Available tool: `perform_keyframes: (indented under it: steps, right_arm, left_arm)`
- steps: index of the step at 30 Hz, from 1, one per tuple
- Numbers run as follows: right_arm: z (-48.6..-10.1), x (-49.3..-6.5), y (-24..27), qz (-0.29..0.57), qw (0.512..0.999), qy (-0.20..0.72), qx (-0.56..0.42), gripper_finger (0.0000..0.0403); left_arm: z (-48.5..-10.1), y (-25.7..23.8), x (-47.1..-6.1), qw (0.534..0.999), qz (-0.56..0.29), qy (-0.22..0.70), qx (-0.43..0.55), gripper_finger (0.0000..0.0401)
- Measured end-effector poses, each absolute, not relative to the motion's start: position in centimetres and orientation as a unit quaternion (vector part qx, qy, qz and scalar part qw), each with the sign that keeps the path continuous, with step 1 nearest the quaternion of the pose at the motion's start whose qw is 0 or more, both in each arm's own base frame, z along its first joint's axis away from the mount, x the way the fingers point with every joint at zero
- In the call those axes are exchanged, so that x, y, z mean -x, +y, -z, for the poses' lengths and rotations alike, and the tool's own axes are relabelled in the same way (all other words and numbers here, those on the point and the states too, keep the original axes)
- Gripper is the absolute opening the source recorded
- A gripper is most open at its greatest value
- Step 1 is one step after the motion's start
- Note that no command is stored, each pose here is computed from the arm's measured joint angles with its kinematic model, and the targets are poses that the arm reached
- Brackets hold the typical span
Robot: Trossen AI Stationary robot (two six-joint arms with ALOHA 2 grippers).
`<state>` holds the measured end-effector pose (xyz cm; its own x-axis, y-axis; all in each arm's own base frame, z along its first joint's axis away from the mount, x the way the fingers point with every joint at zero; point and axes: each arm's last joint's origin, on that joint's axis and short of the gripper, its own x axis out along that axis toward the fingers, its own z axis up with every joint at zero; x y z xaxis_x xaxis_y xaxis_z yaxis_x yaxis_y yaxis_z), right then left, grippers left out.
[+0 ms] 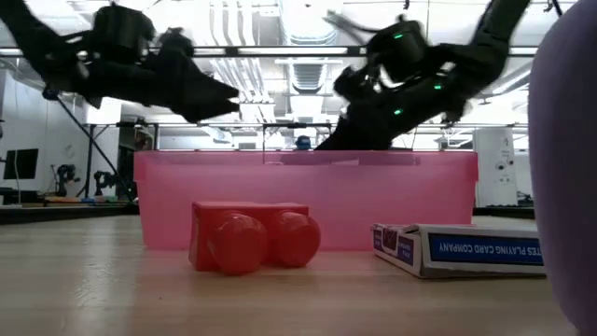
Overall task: Pick & Place Toys
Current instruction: Put the blue game piece into the transparent bin
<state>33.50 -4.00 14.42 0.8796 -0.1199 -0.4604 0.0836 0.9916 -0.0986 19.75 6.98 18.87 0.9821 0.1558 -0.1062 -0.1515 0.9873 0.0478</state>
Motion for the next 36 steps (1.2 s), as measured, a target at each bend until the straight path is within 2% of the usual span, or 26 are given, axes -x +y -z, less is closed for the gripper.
perform_keyframes:
  steps: [6,13,17,29,36]
  right_arm:
    - [-15.8,-35.5,-5.8,0.05,0.956,0.284,0.059,0.0302]
    - [-19.3,-35.8,-8.8,0.023,0.941,0.337,0.012,0.0302]
    - [-20.0,-36.0,-10.1,0.01,0.934,0.357,-0.015,0.0302]
    - [-17.0,-39.5,-11.2,-0.002,0.907,0.418,-0.055,0.0302]
    - [-16.2,-40.8,-10.1,-0.04,0.887,0.459,-0.021,0.0302]
  left_arm:
    - [-17.9,6.1,-17.4,0.994,-0.1,0.045,-0.022,0.0376]
    - [-16.4,5.7,-16.1,0.993,-0.108,0.056,0.001,0.0376]
    - [-15.7,5.6,-15.7,0.992,-0.108,0.068,0.001,0.0376]
    - [-14.5,5.4,-15.1,0.989,-0.109,0.093,-0.026,0.0376]
    - [-14.3,5.3,-15.1,0.988,-0.108,0.103,-0.023,0.0376]
